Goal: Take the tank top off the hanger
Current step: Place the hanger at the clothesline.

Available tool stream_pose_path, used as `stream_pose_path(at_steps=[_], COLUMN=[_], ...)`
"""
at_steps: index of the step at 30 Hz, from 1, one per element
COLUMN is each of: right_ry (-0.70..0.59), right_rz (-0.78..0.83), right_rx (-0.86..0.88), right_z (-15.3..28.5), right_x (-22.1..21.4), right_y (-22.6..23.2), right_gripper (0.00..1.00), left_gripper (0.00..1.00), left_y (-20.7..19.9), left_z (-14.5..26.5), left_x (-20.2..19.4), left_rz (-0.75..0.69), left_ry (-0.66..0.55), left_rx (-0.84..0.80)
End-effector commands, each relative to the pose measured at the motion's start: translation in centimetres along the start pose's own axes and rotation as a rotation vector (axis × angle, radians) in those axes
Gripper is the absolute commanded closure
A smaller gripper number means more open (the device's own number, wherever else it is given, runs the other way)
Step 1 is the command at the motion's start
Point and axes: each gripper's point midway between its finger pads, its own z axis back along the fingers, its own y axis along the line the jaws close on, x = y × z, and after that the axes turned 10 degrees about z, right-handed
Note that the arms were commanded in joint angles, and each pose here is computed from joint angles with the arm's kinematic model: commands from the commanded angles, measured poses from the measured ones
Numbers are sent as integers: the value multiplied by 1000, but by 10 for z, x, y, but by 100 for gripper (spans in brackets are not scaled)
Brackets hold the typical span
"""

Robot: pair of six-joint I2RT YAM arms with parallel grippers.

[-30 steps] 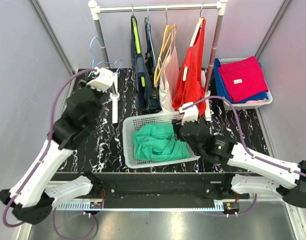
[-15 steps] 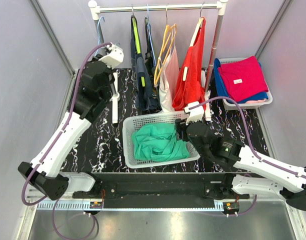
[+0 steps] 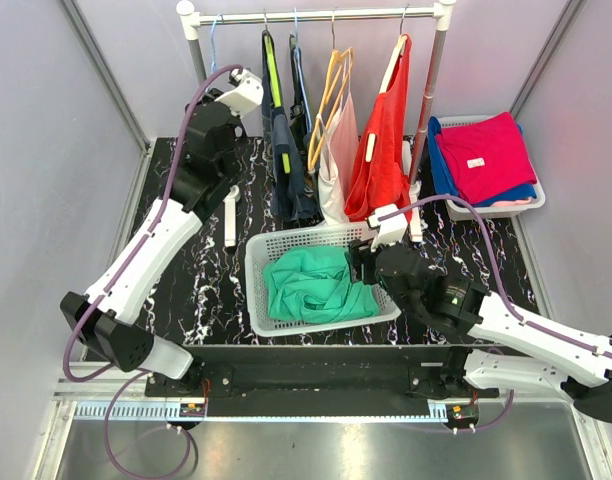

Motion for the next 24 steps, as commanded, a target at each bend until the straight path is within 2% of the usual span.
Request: stream_pose_path(at_steps=[1,17,24], right_ry=[-44,-35,-52], right_rz=[-48,-77,-87], right_rx=[33,76,99], right_z=[3,5,7], right_x=[13,10,17], right_y=[5,12,16], right_gripper=[32,33,31], left_gripper=[100,100,100], left_y=[24,39,29], left_z=[-2,-9,-26], left_x=[27,36,30], left_rz=[107,150,141], left_ry=[-71,-94,-50], left_rx=[66,99,79])
